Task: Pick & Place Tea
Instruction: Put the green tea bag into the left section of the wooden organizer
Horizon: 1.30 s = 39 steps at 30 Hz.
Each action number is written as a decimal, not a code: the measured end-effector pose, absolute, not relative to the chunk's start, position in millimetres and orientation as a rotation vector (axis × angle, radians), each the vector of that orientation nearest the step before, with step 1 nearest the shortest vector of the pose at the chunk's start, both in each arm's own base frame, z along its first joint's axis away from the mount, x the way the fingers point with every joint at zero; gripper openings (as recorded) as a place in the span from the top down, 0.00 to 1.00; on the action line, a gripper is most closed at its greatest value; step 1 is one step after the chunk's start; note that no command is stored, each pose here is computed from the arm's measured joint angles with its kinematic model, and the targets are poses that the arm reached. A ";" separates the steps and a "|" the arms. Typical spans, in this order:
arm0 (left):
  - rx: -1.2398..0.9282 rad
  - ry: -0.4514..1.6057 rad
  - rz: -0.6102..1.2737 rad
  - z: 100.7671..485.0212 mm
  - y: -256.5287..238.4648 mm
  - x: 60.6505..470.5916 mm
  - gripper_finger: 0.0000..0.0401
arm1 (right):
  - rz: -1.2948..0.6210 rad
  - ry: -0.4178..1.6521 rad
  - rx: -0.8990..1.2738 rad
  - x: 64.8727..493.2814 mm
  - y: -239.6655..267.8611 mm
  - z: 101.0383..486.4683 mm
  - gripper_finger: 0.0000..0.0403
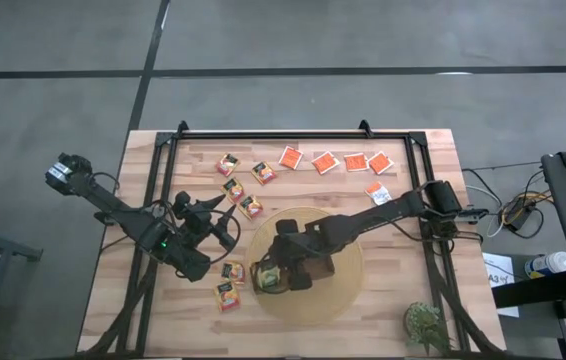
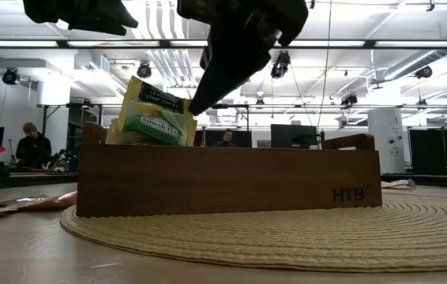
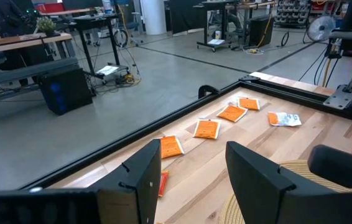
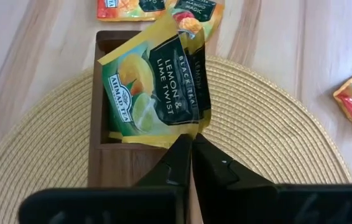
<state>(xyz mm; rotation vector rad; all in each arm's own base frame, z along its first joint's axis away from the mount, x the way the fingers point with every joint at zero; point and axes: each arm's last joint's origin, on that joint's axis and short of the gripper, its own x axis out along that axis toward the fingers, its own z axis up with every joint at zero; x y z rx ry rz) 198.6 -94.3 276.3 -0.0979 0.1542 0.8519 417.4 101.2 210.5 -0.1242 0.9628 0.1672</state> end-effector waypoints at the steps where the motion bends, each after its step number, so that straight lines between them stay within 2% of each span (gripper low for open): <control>1: -0.098 0.154 0.852 276.3 -94.3 198.6 0.57 | 0.171 0.963 -0.128 417.2 102.0 210.5 0.96; 12: -0.098 0.155 0.852 276.3 -94.3 198.6 0.57 | 0.182 0.959 -0.148 415.3 104.6 212.9 0.78; 18: -0.100 0.161 0.846 276.1 -94.5 198.7 0.57 | 0.164 0.929 -0.122 408.8 102.0 235.2 0.74; 23: -0.102 0.166 0.841 275.9 -94.6 198.8 0.57 | 0.113 0.875 -0.137 403.5 101.6 251.8 0.77; 31: -0.102 0.166 0.841 276.2 -94.6 198.9 0.57 | 0.448 0.884 -0.253 405.1 135.1 227.9 0.96; 39: -0.103 0.165 0.840 276.3 -94.7 198.9 0.57 | 0.491 0.874 -0.298 421.5 144.7 212.6 0.98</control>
